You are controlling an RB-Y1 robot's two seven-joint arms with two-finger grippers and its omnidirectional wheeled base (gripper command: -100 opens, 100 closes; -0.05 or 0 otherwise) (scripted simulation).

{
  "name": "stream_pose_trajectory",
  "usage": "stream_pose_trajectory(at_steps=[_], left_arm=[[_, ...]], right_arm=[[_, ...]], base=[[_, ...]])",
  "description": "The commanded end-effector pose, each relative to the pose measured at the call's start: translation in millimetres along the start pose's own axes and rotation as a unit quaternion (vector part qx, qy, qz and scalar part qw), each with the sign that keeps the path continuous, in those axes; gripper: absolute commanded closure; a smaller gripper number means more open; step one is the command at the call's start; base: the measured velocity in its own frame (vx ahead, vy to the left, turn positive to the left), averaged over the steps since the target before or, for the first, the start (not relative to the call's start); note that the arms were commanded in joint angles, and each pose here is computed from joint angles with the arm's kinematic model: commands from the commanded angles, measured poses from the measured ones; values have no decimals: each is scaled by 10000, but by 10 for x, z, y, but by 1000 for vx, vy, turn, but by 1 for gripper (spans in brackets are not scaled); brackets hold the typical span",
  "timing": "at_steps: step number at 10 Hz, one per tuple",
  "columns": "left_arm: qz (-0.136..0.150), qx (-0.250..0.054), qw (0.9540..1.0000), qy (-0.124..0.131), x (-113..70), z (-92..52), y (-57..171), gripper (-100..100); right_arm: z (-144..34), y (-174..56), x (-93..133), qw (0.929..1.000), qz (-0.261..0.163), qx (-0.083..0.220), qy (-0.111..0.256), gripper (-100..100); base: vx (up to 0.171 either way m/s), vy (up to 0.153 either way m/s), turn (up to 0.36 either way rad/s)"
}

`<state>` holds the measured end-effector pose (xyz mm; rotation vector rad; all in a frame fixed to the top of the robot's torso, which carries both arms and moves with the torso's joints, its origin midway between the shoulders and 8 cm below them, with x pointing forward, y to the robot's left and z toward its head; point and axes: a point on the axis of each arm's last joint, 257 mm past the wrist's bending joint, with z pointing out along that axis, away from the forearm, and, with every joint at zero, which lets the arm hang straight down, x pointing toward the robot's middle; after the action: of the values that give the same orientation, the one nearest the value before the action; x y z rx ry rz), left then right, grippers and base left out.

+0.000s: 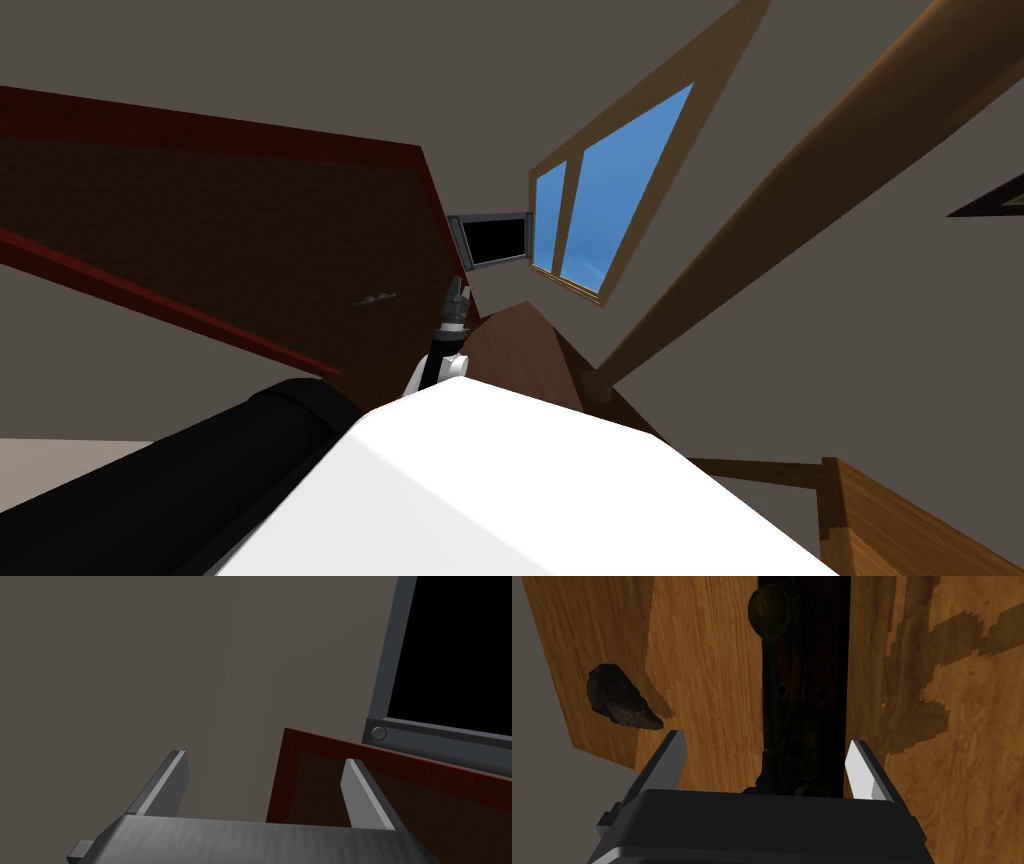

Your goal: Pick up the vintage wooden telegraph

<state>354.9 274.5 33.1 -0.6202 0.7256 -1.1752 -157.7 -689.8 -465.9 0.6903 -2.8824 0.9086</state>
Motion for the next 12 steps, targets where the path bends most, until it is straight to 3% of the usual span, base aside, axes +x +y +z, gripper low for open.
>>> stream_pose_trajectory(at_steps=[1,4,5,9,10,11,12], left_arm=[[0,0,10000,0,0,0,0,0],[0,0,10000,0,0,0,0,0],[0,-1,10000,0,0,0,0,0],[0,0,10000,0,0,0,0,0],[0,0,10000,0,0,0,0,0],[0,0,10000,0,0,0,0,0],[0,0,10000,0,0,0,0,0]], right_arm=[[50,101,-42,10000,-6,-4,6,-100],[57,126,-56,10000,38,-9,5,-100],[59,129,-58,10000,14,-9,6,100],[58,130,-57,10000,0,-13,7,100],[58,131,-57,10000,-1,-14,6,0],[70,151,-64,10000,10,-9,9,100],[70,151,-64,10000,10,-9,9,100]], base=[[-31,-95,77],[-18,-52,18],[-2,-6,-1],[0,0,0],[0,0,0],[5,11,-16],[7,13,-11]])
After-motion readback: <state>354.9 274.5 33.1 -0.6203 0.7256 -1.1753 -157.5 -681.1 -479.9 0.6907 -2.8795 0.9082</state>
